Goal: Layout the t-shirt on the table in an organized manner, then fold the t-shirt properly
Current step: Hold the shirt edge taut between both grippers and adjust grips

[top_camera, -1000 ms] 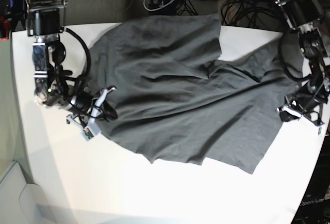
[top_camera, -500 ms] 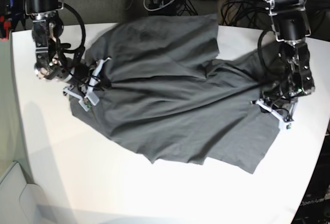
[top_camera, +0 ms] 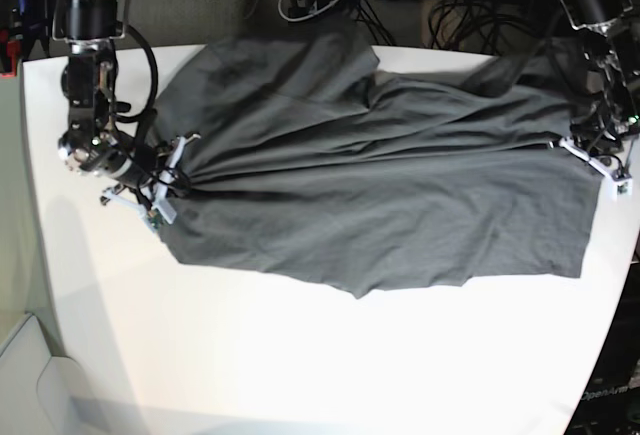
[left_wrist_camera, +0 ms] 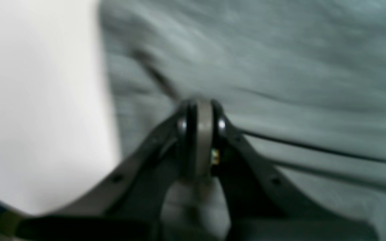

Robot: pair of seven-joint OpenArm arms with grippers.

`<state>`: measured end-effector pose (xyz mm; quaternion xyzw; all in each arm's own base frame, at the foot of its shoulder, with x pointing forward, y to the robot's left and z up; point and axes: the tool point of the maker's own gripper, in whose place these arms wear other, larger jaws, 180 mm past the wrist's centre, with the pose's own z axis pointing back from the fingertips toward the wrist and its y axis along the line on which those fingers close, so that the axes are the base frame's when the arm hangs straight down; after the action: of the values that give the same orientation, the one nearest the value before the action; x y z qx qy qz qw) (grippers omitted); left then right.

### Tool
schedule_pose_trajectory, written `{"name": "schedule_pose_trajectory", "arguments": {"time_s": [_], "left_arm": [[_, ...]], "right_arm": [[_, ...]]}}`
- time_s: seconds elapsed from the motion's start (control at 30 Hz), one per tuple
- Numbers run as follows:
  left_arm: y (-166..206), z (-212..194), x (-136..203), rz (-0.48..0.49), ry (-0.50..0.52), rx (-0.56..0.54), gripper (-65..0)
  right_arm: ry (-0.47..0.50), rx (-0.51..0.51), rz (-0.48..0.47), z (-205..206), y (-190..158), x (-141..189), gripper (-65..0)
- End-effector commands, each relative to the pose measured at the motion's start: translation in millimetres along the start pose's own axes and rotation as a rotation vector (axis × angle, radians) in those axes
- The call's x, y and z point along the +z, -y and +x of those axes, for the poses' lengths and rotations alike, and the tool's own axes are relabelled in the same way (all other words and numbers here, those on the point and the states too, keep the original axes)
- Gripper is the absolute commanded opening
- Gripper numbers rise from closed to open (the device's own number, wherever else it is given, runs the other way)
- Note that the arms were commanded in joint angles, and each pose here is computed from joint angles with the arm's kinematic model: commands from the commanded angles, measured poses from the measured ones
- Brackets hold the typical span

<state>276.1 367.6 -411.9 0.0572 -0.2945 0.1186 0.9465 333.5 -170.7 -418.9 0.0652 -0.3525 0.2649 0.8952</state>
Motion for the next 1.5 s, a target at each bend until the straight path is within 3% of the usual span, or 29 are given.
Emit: {"name": "schedule_pose_trajectory", "arguments": {"time_s": [0.0,0.13,0.3,0.53,0.63,0.8,0.93,1.07,1.33,1.47], "left_arm": [[-0.8,26.6,8.6,0.003,0.077,-0.006,-61.0],[17.9,54.6,20.9,-0.021,0.146,-0.01,-61.0],[30.1,68.4,62.1,0.005,0.112,-0.095,-60.8],[23.1,22.0,85.9,0.054,0.015,-0.204,-58.6],[20.0,5.9,87.4,0.058,-0.014,-0.217,-44.6],[20.5,15.8,85.2,0.056,0.064,-0.22,-17.1],[15.2,14.4,60.6,0.037,0.059,-0.16,-3.4],[2.6,-6.1,30.1,0.028,-0.032,-0.083,-1.8],[-11.7,-46.2,7.7,0.056,-0.171,-0.046,-1.8],[-6.9,-52.9,-2.2,0.058,-0.169,-0.056,-1.9]], "right_arm": [[0.054,0.018,-0.037,21.4,13.0,6.9,-61.3],[0.111,0.045,-0.048,44.1,10.0,13.3,-61.2],[0.138,0.11,-0.075,56.0,-1.5,35.7,-60.4],[0.075,0.135,-0.056,27.5,-27.3,50.4,-41.9],[0.054,0.12,-0.046,17.0,-32.0,49.4,-35.2],[0.029,0.096,-0.037,10.0,-28.0,40.1,-28.0],[0.0,0.063,-0.029,5.0,-18.7,26.6,-26.3],[-0.028,0.043,-0.015,-5.2,-17.3,19.4,-26.3],[-0.042,0.039,-0.008,-9.7,-19.7,17.9,-26.3],[-0.046,0.036,0.002,-12.9,-24.2,16.7,-26.2]]}}
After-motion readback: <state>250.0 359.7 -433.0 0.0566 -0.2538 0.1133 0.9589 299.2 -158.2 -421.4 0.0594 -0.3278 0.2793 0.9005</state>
